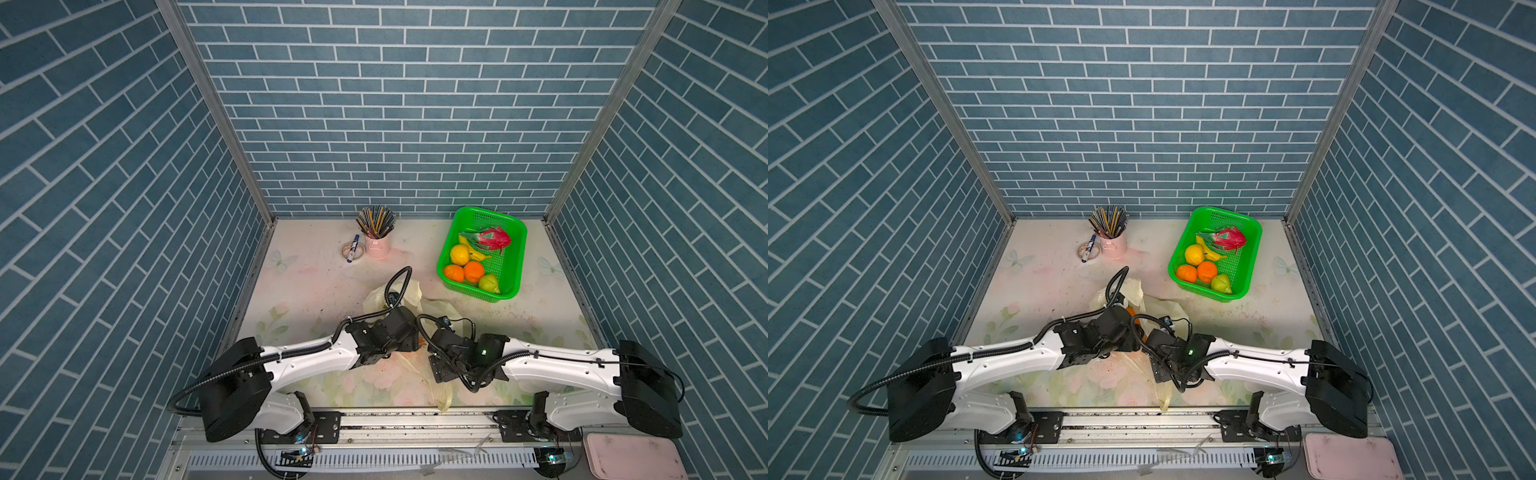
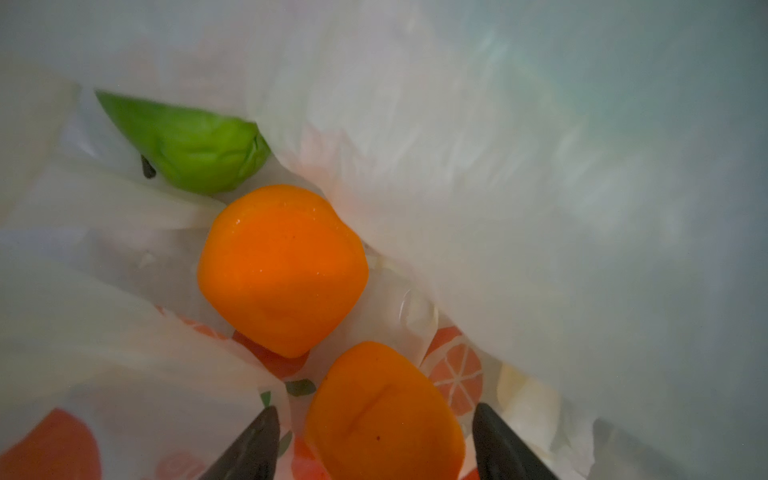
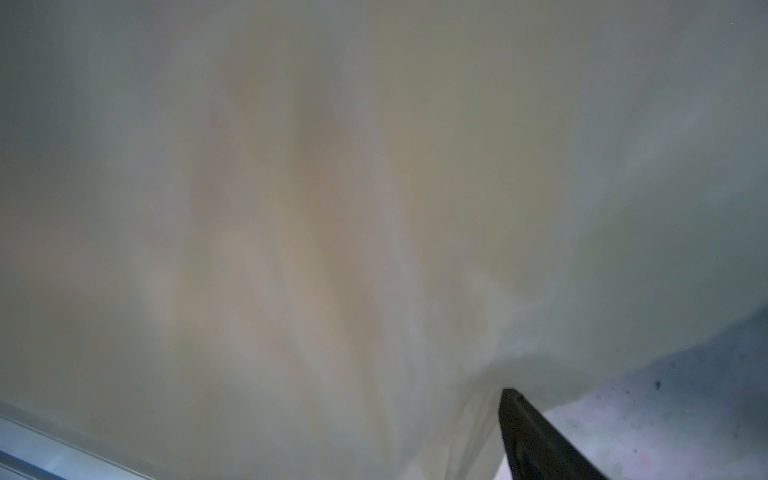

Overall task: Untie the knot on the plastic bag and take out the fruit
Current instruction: 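Grasp a tangerine inside the bag with the left gripper while the right holds the bag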

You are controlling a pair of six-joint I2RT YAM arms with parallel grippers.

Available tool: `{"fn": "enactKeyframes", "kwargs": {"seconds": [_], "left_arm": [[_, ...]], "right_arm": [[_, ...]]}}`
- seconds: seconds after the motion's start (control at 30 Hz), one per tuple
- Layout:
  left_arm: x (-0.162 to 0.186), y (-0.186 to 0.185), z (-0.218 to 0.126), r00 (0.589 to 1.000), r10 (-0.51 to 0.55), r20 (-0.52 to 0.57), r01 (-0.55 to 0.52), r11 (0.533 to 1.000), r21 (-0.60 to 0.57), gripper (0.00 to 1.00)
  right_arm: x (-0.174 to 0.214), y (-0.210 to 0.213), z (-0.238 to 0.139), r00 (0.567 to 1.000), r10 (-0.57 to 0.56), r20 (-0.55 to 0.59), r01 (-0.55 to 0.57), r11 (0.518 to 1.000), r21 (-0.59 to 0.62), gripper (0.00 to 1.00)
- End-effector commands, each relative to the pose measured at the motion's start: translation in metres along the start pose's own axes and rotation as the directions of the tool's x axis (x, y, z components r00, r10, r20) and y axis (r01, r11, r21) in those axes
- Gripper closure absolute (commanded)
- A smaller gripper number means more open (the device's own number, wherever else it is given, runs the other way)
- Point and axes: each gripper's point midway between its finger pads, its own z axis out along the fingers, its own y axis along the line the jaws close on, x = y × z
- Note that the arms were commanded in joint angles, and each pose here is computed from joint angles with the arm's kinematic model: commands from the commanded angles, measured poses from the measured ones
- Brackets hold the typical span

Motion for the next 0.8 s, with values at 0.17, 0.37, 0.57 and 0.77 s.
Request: {"fn": "enactKeyframes", "kwargs": {"seconds": [0.17,0.37,0.57,0.77], "left_arm": [[0.010,0.004,0.019,0.999,-0.007,-0.040,0.005,0.999,-0.041,0.16],[0.017,0.004,0.031,0.997,0.007,-0.077,-0.012,0.998,-0.060,0.20],[0.014,0.004,0.028,0.998,0.011,-0.069,-0.016,0.998,-0.066,0.31],[0.000,-0.008,0.012,0.999,0.016,-0.029,-0.016,1.000,-0.018,0.36]], "right_arm": [[-0.001,-0.003,-0.001,1.000,0.008,0.022,-0.009,1.000,0.020,0.19],[0.001,-0.004,0.001,1.000,-0.005,0.017,0.005,1.000,0.023,0.19],[0.002,-0.006,0.002,1.000,-0.011,0.013,0.010,1.000,0.027,0.19],[0.000,-0.007,-0.001,0.999,0.013,0.033,-0.014,1.000,0.026,0.19]]}}
